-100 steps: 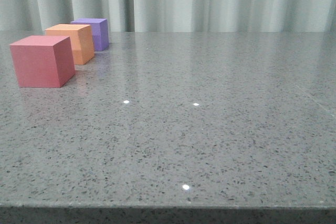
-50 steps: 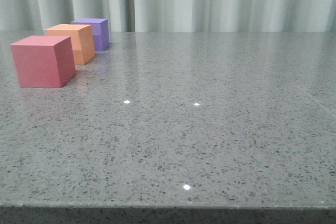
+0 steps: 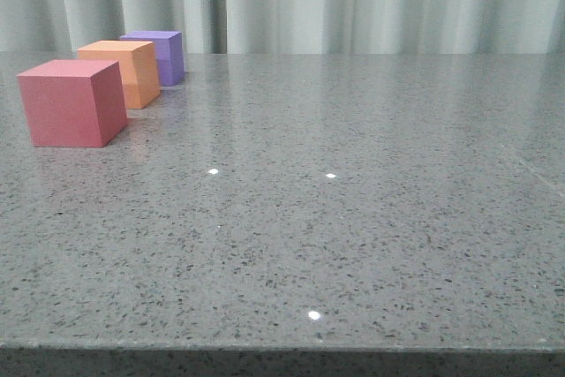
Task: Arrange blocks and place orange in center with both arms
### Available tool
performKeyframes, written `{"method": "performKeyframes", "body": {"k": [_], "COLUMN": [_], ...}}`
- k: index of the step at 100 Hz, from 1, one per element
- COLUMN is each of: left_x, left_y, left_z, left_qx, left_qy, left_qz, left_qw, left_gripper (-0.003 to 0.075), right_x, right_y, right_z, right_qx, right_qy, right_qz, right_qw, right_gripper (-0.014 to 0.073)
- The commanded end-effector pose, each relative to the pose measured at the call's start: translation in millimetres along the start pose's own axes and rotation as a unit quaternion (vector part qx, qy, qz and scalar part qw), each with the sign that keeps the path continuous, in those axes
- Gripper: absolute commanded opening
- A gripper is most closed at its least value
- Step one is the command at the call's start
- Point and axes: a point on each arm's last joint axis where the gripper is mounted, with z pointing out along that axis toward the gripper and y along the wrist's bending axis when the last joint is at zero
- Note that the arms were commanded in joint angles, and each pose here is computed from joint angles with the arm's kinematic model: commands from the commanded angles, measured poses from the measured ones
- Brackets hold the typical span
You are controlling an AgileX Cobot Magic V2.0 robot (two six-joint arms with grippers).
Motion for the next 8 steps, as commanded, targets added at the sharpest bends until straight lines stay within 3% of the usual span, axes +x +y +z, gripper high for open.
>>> {"method": "performKeyframes", "body": {"k": [1,8], "left_x": [4.0,4.0], "left_y": [-0.3,-0.3], "left_z": [-2.1,-2.1], "left_qx": [0.004,0.004], "left_qy": [-0.039,-0.039], "left_qz": [-0.002,-0.002], "left_qw": [0.999,0.999], "left_gripper": [-0.002,-0.002], "right_x": [-16.1,-16.1], "right_y": [0.9,0.9], "right_z": [-2.9,-2.9], "right_qx": [-0.003,-0.003], "right_qy": [-0.065,-0.065], "right_qz": [-0.001,-0.001], "right_qw": [0.998,0.998], "right_gripper": [-0.0069,-0.0069]}}
